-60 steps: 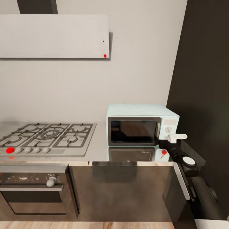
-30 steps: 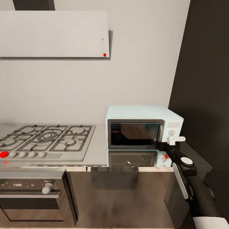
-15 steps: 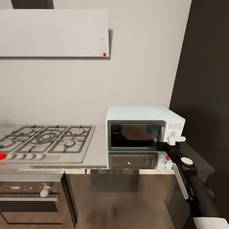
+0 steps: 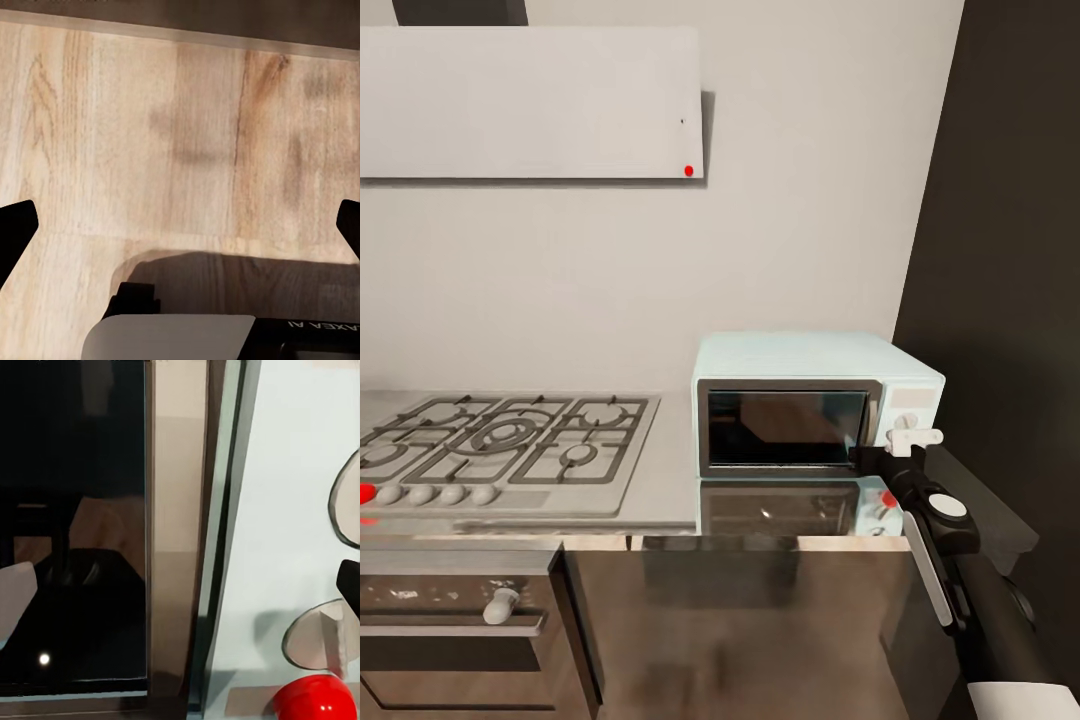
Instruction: In the kitchen, take the popcorn bag from the countertop, put it into the microwave, and heat it until the popcorn is cooked so the cooked popcorn ends up inside the bag.
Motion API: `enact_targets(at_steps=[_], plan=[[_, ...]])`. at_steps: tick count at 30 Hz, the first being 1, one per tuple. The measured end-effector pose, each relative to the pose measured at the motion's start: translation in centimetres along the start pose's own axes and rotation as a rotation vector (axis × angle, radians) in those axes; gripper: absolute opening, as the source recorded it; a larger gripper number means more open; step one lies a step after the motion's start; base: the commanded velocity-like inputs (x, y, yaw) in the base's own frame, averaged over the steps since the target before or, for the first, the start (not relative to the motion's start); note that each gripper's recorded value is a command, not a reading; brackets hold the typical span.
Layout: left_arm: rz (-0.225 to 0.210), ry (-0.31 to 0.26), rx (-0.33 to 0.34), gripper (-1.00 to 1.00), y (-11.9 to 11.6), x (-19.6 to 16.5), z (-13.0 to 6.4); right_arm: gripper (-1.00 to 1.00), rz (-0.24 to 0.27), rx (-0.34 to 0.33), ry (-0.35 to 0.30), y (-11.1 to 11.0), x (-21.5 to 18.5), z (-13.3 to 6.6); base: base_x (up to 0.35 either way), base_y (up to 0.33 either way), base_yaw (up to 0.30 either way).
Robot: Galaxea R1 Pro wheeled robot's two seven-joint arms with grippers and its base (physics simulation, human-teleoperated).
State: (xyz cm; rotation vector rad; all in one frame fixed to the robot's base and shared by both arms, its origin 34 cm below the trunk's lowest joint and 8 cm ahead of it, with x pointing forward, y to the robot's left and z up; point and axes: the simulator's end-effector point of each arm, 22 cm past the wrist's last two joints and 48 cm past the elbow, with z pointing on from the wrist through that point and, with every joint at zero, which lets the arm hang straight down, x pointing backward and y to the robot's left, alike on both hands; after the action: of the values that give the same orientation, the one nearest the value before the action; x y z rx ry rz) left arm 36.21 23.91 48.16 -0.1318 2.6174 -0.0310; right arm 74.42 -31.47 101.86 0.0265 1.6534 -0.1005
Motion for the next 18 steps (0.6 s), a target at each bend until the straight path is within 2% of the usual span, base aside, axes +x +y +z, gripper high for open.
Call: enact_targets(at_steps=[7, 9, 13, 14, 18], plan=[[0.001, 0.000, 0.001, 1.00, -0.05, 0.00, 0.00, 1.00, 0.000, 0.000, 0.000, 0.01, 0.02, -0.02, 0.005, 0.000, 0.000], [-0.001, 0.000, 0.000, 1.00, 0.00, 0.00, -0.02, 1.00, 0.000, 0.000, -0.001, 0.00, -0.06, -0.04, 0.211, 0.000, 0.000], [-0.002, -0.001, 0.000, 1.00, -0.01, 0.00, -0.01, 1.00, -0.003, 0.002, -0.007, -0.04, 0.03, -0.93, 0.071, 0.000, 0.000], [-0.002, 0.000, 0.000, 1.00, 0.00, 0.00, -0.01, -1.00, -0.003, 0.002, -0.008, -0.03, 0.03, -0.96, 0.012, 0.000, 0.000], [-0.001, 0.000, 0.000, 1.00, 0.01, 0.00, -0.01, -1.00, 0.012, -0.014, -0.006, 0.40, 0.09, -0.88, 0.003, 0.000, 0.000]])
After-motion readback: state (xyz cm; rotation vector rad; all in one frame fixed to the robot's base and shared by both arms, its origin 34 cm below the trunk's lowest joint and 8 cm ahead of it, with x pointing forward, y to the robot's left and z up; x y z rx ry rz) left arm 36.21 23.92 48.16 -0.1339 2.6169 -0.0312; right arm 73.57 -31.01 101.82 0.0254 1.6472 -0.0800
